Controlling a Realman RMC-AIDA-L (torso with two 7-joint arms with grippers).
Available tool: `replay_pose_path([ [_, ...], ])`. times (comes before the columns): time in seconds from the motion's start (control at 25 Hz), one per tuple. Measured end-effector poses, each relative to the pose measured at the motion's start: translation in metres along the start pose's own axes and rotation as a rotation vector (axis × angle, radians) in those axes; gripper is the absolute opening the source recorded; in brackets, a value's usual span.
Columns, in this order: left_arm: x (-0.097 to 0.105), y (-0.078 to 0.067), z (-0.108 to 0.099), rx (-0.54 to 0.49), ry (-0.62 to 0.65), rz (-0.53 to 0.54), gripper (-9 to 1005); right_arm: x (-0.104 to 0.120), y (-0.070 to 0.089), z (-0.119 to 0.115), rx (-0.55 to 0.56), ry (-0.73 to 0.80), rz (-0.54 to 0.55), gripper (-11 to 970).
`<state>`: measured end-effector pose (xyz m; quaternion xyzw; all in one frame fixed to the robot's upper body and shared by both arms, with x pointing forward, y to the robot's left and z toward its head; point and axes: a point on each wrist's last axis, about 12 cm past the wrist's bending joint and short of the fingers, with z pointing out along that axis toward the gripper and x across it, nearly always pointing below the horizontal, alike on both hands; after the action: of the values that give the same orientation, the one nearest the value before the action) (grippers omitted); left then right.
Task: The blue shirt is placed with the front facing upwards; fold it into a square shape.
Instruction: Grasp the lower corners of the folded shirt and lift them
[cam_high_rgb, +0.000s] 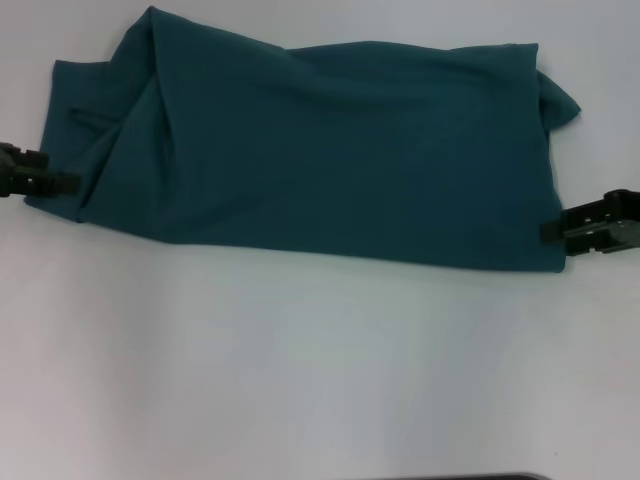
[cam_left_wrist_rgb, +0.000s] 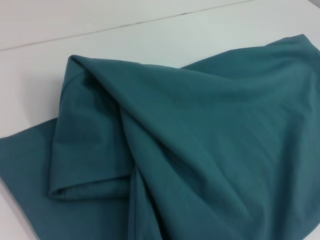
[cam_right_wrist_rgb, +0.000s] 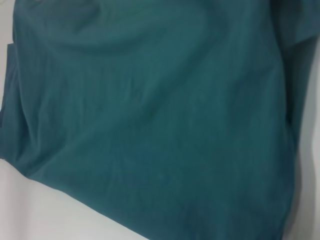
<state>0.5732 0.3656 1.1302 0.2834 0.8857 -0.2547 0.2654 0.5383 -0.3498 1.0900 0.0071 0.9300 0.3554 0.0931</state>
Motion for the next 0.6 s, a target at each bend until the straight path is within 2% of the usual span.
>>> replay_pose_path([
  [0.32, 0.004, 0.001, -0.002, -0.008, -0.001, -0.008, 675, -0.004, 0.004, 0.014, -0.014, 0.019, -0.01, 608],
  [0.6, 0.006, 0.002, -0.003, -0.012, -0.006, -0.014, 676, -0.005, 0.005, 0.015, -0.013, 0.024, -0.012, 606],
])
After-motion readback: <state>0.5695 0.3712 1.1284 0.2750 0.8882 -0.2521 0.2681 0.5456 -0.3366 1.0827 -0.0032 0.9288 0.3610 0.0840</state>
